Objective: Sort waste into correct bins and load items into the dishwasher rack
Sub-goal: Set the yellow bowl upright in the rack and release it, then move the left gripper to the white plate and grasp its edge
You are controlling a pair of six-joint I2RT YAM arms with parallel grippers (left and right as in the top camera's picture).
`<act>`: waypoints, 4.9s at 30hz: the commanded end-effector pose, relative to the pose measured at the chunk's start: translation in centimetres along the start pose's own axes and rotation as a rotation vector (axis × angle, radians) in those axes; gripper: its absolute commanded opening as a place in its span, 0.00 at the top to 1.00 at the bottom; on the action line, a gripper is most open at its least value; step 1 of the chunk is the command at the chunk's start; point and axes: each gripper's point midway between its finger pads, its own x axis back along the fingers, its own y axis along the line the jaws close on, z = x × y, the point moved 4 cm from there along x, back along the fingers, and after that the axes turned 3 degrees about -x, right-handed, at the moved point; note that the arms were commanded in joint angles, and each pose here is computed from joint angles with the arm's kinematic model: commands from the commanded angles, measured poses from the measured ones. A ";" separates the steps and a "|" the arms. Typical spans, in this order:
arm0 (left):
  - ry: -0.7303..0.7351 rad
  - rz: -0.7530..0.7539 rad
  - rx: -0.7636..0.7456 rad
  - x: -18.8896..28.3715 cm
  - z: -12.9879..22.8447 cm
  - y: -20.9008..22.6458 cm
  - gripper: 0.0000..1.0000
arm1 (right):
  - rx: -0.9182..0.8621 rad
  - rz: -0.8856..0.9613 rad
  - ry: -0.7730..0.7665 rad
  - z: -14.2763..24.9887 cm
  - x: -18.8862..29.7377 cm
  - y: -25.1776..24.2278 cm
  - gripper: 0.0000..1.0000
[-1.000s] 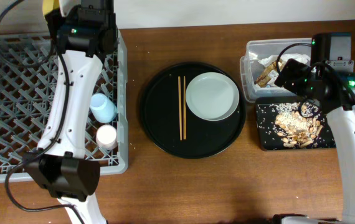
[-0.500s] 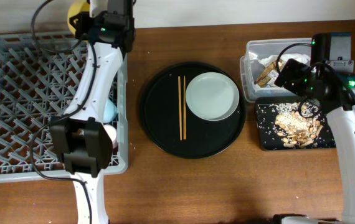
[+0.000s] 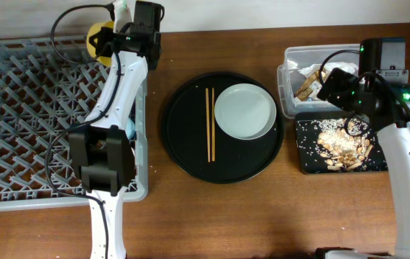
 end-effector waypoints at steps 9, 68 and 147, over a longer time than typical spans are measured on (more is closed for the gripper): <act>0.066 -0.069 0.005 -1.7 1.7 1.0 0.99 | -0.015 0.020 -0.016 -0.4 0.0 -0.3 0.01; -0.089 0.403 -0.246 9.1 1.4 -11.1 0.01 | -0.015 0.020 -0.016 -0.4 0.0 -0.3 0.01; 0.092 1.392 -0.320 21.5 9.0 -26.8 0.91 | -0.015 0.020 -0.016 -0.4 0.0 -0.3 0.01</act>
